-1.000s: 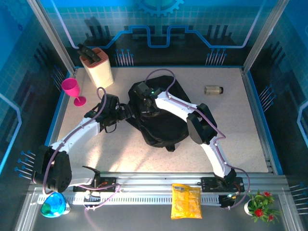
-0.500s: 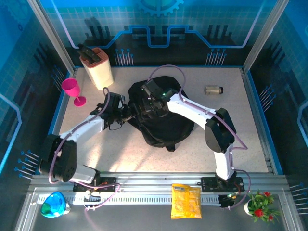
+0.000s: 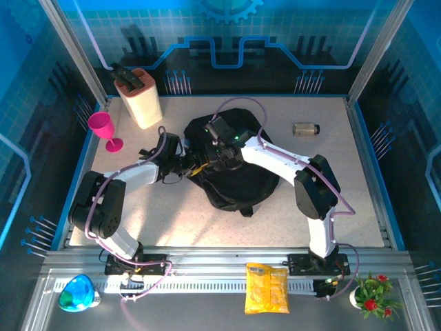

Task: Pack the student bag
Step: Zip the student bag at the center of the table.

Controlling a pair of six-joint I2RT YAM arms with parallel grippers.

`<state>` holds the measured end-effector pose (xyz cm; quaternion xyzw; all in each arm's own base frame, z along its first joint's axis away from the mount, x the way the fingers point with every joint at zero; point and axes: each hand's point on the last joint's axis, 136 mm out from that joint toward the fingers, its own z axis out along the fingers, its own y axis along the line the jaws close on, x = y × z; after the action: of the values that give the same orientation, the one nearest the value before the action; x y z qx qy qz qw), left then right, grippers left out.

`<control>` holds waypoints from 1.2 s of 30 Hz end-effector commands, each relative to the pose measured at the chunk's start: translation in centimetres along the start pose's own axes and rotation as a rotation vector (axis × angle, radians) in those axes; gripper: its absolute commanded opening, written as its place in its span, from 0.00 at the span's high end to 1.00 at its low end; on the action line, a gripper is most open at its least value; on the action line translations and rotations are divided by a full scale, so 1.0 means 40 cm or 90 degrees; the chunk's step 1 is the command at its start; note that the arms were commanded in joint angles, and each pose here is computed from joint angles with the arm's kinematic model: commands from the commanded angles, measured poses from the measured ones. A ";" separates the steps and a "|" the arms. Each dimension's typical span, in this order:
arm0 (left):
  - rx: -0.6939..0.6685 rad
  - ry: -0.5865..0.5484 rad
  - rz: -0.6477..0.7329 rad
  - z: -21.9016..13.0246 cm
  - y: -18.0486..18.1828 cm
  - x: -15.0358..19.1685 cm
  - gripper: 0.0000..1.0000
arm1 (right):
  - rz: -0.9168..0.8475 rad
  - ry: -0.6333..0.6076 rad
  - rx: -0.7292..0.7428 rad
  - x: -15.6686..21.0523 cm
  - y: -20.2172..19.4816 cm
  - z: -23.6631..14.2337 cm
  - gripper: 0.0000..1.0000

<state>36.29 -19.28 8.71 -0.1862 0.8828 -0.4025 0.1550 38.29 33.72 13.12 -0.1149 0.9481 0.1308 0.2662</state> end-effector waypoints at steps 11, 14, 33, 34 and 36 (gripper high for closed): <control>-0.010 -0.001 0.035 0.012 -0.004 -0.019 1.00 | 0.042 -0.028 0.076 -0.027 -0.124 -0.023 1.00; -0.019 -0.006 0.040 0.009 0.001 -0.022 1.00 | 0.046 -0.032 0.116 -0.033 -0.169 -0.024 1.00; -0.024 -0.009 0.069 0.003 -0.021 -0.037 1.00 | 0.134 -0.062 0.330 -0.086 -0.521 -0.109 1.00; -0.021 -0.011 0.076 0.006 -0.036 -0.048 1.00 | 0.137 -0.065 0.328 -0.089 -0.525 -0.111 1.00; -0.019 -0.016 0.094 0.015 -0.061 -0.072 1.00 | 0.142 -0.074 0.324 -0.103 -0.534 -0.118 1.00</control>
<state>38.09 -19.88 9.98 -0.1447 0.8921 -0.3898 0.1768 44.84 16.41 12.71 0.0389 0.9546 -0.0384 0.2927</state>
